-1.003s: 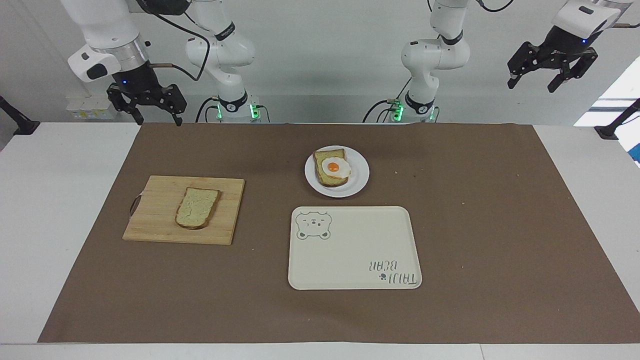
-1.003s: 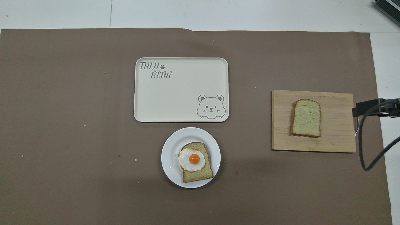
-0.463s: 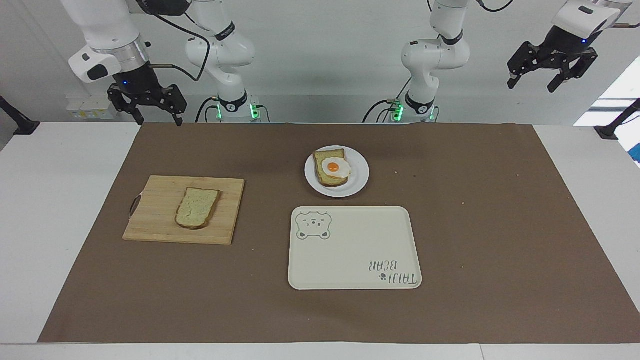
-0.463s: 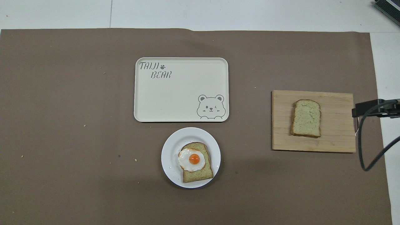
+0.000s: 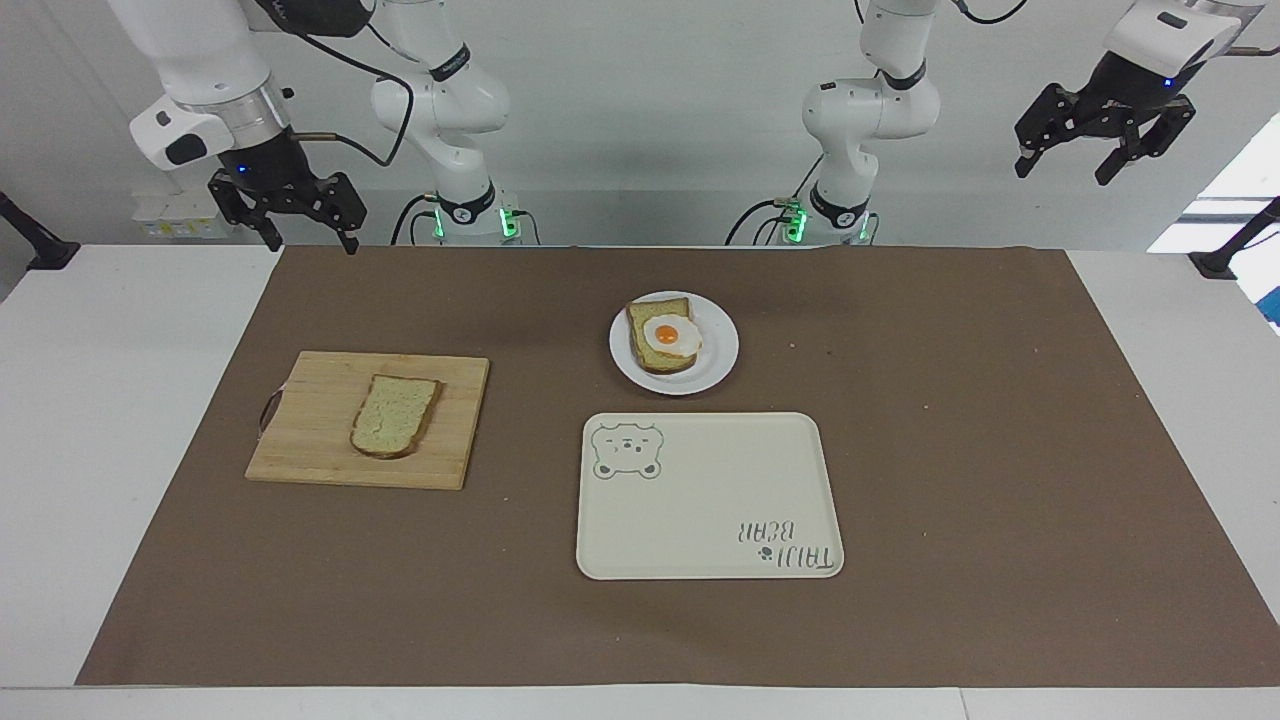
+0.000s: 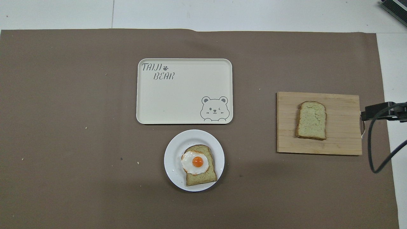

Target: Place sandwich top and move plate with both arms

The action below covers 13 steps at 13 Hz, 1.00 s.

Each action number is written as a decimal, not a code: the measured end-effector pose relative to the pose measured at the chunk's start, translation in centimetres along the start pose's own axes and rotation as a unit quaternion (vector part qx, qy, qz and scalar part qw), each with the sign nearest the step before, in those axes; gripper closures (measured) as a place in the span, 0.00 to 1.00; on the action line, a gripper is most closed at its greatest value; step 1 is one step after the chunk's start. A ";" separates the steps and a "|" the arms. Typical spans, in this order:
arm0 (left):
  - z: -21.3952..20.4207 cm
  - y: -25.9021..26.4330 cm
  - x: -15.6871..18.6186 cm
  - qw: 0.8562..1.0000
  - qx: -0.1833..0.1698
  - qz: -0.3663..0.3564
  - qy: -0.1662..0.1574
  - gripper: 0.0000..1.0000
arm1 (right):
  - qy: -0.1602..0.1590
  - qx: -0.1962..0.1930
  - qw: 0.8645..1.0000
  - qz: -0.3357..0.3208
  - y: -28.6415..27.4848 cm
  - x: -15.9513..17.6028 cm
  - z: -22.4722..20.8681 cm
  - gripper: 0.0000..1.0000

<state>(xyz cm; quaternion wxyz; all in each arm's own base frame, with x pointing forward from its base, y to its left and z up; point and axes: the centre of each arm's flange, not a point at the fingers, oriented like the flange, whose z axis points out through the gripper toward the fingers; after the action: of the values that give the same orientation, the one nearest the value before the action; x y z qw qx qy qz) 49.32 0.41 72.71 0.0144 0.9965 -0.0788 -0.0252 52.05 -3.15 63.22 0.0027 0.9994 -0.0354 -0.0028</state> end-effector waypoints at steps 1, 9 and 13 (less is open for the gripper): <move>0.0 0.0 0.0 1.000 0.000 0.000 0.000 0.00 | -0.004 0.000 1.000 0.001 0.2 -0.1 0.3 0.00; 0.0 0.0 0.0 1.000 0.000 0.000 0.000 0.00 | -0.001 0.002 1.000 -0.008 2.6 1.3 8.7 0.00; 0.0 0.0 0.0 1.000 0.000 0.000 0.000 0.00 | -0.006 0.001 1.000 -0.008 3.4 3.4 14.5 0.00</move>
<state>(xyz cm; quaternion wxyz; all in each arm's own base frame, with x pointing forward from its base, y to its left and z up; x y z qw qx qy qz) 49.32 0.41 72.71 0.0144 0.9965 -0.0788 -0.0252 55.14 -6.90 48.71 0.0010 0.9996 -0.0271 -0.0089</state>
